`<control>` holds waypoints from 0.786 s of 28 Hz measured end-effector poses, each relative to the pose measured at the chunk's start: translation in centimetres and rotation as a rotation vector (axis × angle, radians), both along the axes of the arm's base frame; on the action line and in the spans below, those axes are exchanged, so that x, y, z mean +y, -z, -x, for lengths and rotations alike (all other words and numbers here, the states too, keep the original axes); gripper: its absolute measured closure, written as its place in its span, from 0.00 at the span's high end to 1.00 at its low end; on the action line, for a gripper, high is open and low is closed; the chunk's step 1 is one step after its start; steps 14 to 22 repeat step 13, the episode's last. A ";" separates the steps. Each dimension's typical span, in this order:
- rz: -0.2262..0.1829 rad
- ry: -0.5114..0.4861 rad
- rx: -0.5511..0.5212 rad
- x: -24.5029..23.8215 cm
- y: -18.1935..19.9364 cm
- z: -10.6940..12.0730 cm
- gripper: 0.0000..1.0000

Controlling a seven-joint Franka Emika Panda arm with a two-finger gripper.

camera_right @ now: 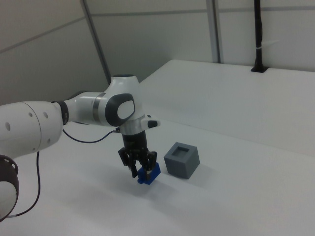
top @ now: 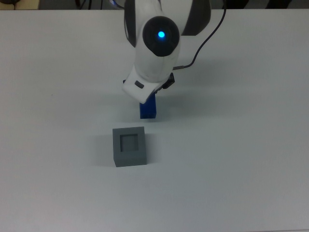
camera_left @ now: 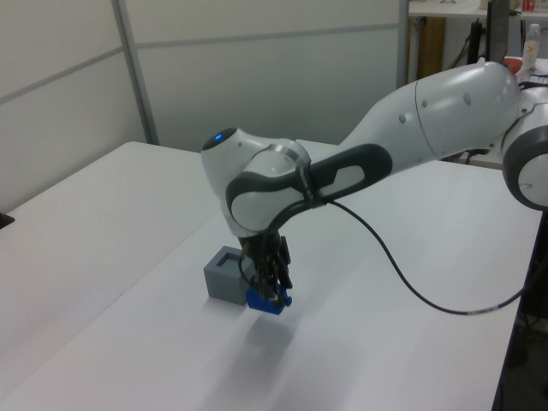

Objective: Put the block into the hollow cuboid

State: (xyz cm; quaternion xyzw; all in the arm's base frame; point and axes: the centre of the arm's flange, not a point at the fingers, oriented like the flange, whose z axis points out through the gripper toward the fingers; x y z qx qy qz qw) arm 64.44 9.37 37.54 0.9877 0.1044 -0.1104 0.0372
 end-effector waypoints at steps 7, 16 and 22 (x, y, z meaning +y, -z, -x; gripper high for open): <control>0.002 -0.003 0.003 0.1 0.2 0.1 0.53; 0.002 -0.001 0.003 -0.1 0.1 0.1 0.75; 0.002 -0.001 0.003 -0.1 0.1 0.1 0.75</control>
